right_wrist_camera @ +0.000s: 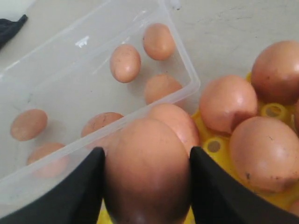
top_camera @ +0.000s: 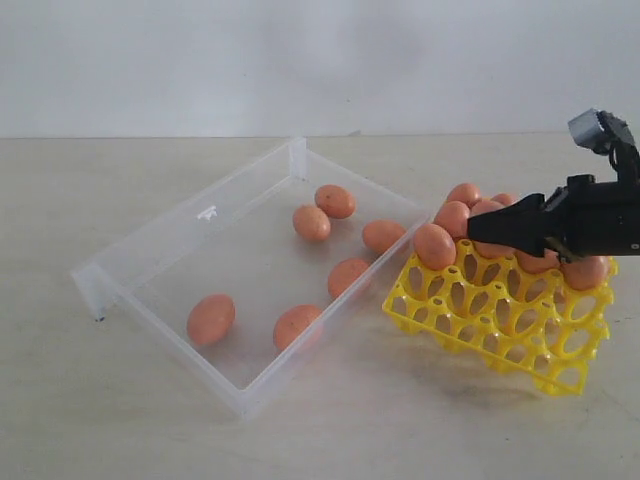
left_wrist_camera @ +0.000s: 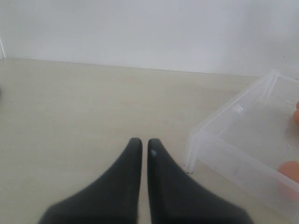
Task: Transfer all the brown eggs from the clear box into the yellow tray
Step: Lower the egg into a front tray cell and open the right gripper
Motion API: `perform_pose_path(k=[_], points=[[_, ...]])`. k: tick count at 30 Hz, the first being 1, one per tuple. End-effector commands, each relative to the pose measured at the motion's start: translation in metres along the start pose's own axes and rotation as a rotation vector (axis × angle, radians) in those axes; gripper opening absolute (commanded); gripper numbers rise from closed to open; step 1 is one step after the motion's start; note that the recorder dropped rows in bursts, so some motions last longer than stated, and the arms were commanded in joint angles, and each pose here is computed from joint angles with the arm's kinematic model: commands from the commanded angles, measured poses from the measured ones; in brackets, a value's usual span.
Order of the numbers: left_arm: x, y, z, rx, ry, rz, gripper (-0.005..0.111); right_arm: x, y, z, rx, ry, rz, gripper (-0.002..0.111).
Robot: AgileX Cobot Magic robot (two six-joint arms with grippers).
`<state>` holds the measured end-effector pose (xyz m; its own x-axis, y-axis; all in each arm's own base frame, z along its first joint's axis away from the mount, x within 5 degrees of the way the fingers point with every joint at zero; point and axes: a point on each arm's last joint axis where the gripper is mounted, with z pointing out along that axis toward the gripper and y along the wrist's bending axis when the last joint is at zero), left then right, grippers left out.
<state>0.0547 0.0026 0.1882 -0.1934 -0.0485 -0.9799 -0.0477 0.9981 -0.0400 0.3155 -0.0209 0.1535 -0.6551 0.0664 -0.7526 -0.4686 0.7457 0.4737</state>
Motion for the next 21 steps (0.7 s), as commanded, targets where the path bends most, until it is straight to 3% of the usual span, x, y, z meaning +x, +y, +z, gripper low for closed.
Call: perform_pose_path(k=[1,5,11,14,21], points=[[0.0,0.0,0.0,0.003,-0.006,0.0,0.004,-0.003,-0.003,-0.002,0.035,-0.019,-0.055,0.0],[0.0,0.0,0.0,0.003,-0.006,0.0,0.004,-0.005,0.001,0.005,0.046,-0.026,-0.102,0.001],[0.0,0.0,0.0,0.003,-0.006,0.0,0.004,-0.003,0.005,0.019,0.109,0.03,-0.223,0.013],[0.0,0.0,0.0,0.003,-0.006,0.0,0.004,-0.002,0.0,0.018,0.17,0.044,-0.211,0.015],[0.0,0.0,0.0,0.003,-0.006,0.0,0.004,-0.003,0.003,0.019,0.144,0.026,-0.198,0.015]])
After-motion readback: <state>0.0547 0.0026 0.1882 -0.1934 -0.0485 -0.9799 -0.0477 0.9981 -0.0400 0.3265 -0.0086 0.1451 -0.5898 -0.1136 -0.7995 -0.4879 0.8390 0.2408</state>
